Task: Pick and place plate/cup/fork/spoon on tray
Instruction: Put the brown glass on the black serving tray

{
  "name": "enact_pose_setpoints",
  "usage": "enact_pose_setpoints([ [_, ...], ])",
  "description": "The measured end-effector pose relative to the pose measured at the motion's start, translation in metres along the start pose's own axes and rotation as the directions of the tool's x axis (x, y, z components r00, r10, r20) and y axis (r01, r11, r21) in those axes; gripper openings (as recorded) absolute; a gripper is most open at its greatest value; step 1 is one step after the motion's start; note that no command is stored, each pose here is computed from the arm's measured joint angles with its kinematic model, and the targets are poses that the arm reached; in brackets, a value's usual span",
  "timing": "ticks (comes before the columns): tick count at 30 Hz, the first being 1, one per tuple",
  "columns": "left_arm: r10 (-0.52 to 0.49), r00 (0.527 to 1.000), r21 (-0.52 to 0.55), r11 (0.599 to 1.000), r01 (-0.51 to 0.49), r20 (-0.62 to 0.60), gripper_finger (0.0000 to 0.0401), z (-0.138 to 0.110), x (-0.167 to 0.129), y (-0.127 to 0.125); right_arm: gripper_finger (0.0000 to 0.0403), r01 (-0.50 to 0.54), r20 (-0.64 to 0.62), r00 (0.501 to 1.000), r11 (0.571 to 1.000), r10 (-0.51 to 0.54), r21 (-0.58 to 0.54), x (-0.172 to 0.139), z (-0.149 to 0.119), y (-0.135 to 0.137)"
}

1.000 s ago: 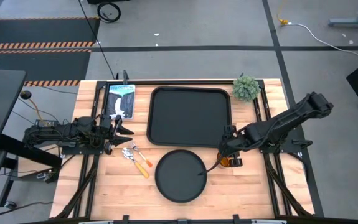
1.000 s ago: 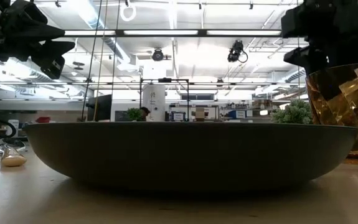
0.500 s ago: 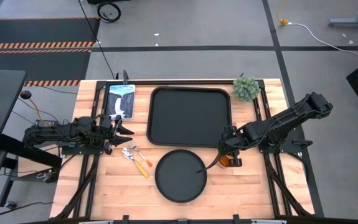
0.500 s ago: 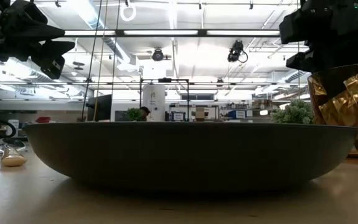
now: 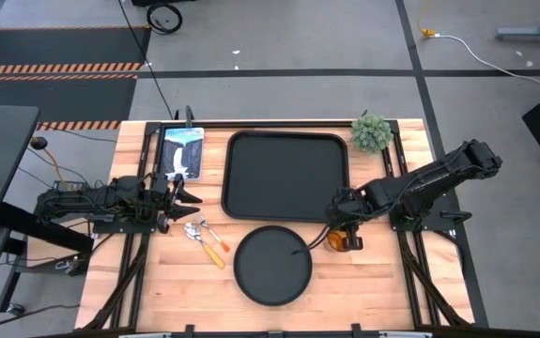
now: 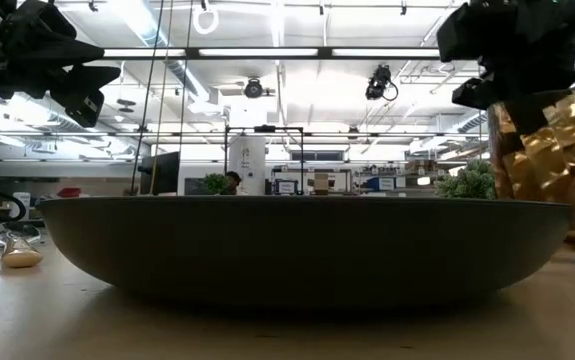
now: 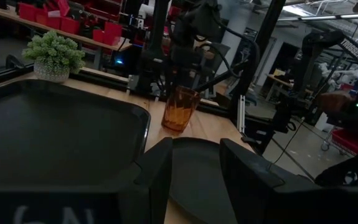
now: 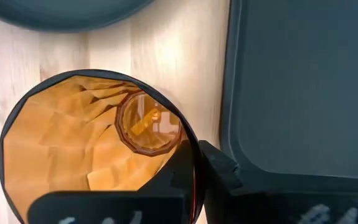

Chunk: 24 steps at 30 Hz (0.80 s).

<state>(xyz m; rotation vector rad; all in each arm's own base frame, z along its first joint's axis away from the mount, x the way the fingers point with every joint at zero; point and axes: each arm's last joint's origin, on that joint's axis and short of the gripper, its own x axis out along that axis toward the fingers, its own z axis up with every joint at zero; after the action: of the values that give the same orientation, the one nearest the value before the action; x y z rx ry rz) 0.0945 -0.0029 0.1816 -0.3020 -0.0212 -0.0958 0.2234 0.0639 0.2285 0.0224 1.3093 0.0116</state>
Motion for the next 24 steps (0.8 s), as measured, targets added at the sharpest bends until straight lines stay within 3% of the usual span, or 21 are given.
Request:
enact_pose_setpoints([
  [24,0.0,1.0,0.0,1.0,0.0,0.0,0.0142,0.0,0.0,0.0,0.0018,-0.023,-0.034,0.999,0.999,0.024,0.023,-0.0052,0.0024,-0.0094],
])
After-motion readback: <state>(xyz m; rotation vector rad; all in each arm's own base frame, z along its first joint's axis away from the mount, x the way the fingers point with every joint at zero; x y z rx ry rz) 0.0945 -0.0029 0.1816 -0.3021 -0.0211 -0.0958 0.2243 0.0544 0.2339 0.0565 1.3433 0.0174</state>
